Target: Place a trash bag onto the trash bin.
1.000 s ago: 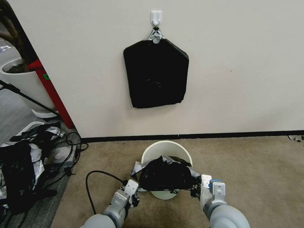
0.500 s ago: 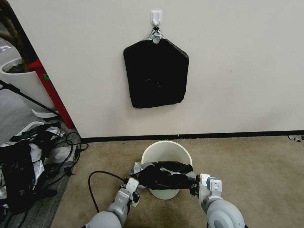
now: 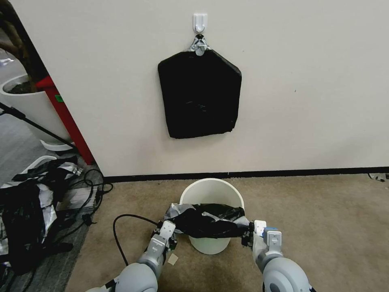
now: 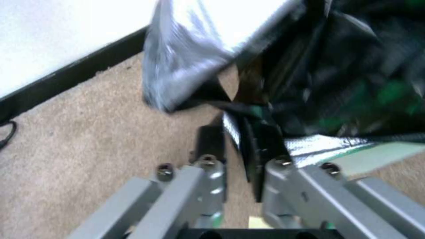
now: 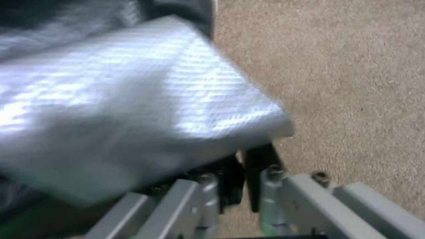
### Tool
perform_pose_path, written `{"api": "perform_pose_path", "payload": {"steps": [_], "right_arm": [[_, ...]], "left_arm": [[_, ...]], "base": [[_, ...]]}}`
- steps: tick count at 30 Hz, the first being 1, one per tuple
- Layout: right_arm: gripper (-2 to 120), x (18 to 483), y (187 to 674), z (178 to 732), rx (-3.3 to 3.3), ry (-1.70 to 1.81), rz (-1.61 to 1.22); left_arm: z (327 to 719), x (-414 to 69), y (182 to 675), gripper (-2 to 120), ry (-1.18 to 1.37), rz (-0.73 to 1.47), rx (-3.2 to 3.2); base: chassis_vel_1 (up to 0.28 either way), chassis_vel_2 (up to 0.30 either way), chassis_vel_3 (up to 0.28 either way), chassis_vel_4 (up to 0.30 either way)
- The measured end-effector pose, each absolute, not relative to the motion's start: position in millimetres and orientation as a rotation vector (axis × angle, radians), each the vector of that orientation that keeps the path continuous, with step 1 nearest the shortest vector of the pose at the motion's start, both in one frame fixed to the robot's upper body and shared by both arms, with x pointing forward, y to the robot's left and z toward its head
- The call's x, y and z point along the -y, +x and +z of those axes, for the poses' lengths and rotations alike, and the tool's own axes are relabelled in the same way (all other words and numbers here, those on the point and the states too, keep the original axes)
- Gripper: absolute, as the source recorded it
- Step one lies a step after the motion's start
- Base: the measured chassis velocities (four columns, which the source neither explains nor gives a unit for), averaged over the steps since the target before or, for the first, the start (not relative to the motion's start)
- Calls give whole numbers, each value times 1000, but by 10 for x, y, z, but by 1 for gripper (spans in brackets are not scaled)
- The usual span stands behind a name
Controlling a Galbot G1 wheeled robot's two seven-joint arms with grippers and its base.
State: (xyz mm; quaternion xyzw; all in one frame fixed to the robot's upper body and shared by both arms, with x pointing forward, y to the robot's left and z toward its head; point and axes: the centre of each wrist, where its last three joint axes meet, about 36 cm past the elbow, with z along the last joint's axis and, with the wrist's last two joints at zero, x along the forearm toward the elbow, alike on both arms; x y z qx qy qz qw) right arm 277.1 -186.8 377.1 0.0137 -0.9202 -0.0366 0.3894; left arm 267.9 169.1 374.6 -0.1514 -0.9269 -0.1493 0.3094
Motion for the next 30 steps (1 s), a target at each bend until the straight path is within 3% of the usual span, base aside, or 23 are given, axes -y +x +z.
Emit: {"api": "perform_pose_path", "payload": {"steps": [9, 12, 18, 21, 25, 30], "right_arm": [[41, 1917, 2627, 3903, 2345, 47, -80], [56, 1949, 2512, 3967, 2332, 55, -66], [75, 1996, 2405, 4054, 2327, 53, -65], [90, 2054, 2325, 4187, 2341, 62, -70], [99, 2110, 2258, 4295, 2356, 69, -67], [100, 2258, 2155, 4481, 2382, 89, -81]], "left_arm": [[3872, -1814, 2585, 40, -420, -401, 2421], [3946, -1888, 2525, 56, -432, -395, 2418], [4075, -1997, 2462, 74, -477, -397, 2402], [4182, -2054, 2412, 89, -483, -398, 2410], [4229, -2102, 2356, 99, -478, -362, 2452], [4281, -2164, 2259, 100, -519, -288, 2513]], "base": [[0, 0, 0, 0], [0, 0, 0, 0], [0, 0, 0, 0], [0, 0, 0, 0], [0, 0, 0, 0], [0, 0, 0, 0]]}}
